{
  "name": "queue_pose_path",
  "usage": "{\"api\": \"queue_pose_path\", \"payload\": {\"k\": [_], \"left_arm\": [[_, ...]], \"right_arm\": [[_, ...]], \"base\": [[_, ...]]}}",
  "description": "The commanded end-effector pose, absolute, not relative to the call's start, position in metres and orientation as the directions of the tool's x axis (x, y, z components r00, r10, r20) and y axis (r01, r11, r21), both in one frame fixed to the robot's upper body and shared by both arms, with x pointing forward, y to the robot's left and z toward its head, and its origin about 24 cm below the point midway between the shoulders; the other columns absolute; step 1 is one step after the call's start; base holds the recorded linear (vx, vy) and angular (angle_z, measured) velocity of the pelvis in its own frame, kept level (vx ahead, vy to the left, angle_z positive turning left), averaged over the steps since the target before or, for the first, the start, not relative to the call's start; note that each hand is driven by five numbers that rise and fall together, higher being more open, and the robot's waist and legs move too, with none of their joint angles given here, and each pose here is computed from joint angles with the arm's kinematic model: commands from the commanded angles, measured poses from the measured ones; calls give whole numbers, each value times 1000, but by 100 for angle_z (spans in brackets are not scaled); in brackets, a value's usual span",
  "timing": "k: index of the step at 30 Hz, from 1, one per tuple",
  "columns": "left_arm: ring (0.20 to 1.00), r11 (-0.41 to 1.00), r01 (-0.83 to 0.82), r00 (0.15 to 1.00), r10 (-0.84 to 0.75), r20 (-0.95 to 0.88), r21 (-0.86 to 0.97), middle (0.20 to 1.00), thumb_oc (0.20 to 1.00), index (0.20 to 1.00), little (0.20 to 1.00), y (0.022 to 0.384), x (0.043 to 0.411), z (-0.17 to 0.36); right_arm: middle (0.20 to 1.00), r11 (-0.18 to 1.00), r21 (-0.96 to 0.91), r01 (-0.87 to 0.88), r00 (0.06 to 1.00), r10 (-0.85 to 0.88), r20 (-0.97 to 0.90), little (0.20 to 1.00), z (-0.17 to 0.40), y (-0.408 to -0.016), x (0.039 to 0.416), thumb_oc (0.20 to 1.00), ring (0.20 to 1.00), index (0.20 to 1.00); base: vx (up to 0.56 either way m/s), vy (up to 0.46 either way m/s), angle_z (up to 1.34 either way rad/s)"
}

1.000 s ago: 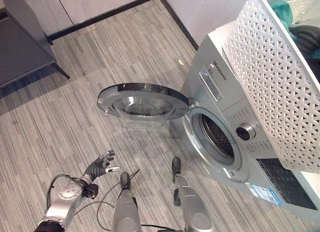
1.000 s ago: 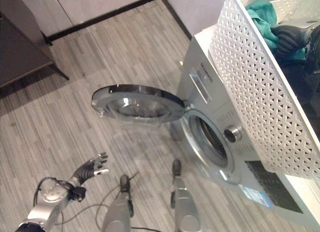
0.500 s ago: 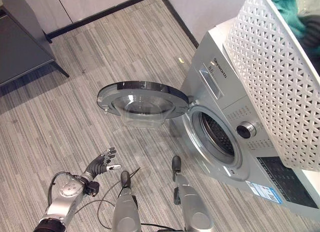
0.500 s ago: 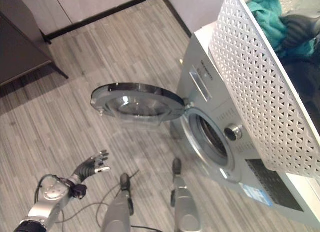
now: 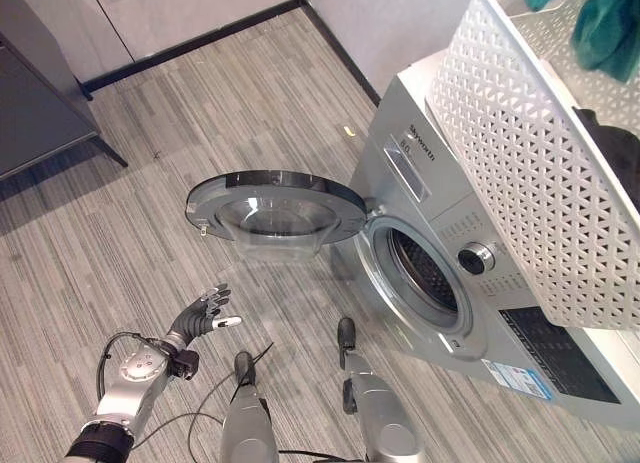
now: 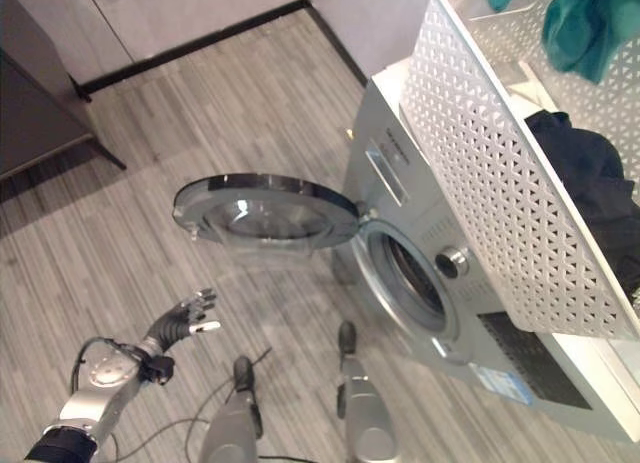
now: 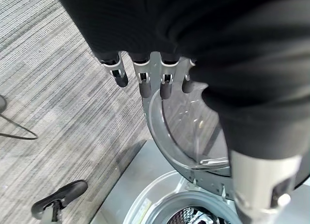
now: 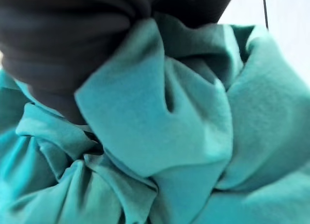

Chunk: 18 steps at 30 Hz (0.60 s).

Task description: Grab the laundry basket,head to the washer,open it,put in the laundry and shut it.

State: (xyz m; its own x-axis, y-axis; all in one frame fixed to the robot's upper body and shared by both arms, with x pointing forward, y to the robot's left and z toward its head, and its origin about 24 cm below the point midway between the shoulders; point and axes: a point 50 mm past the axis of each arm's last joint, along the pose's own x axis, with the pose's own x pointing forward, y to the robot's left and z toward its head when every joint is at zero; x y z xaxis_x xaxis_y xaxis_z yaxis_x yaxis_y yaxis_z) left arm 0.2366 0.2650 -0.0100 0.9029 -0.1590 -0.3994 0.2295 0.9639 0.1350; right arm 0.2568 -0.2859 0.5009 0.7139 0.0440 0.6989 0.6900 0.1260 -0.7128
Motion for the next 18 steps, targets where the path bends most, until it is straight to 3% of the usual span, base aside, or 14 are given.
{"api": "queue_pose_path", "payload": {"k": [1, 6, 18], "left_arm": [[1000, 970, 188, 915, -116, -387, 153, 1000, 1000, 1000, 1000, 277, 225, -10], [1000, 971, 165, 915, -86, -394, 172, 1000, 1000, 1000, 1000, 276, 225, -16], [1000, 975, 143, 919, -67, -389, 170, 1000, 1000, 1000, 1000, 262, 228, -26]], "right_arm": [[200, 206, -512, 834, 518, 27, 855, 200, 529, -283, 231, 200, 200, 200], [200, 173, -346, 922, 350, 8, 937, 200, 533, -284, 215, 200, 200, 200], [200, 25, -111, 994, 109, 55, 993, 200, 518, -291, 189, 200, 200, 200]], "base": [[62, -3, -4], [78, 2, 0], [62, 32, 6]]}}
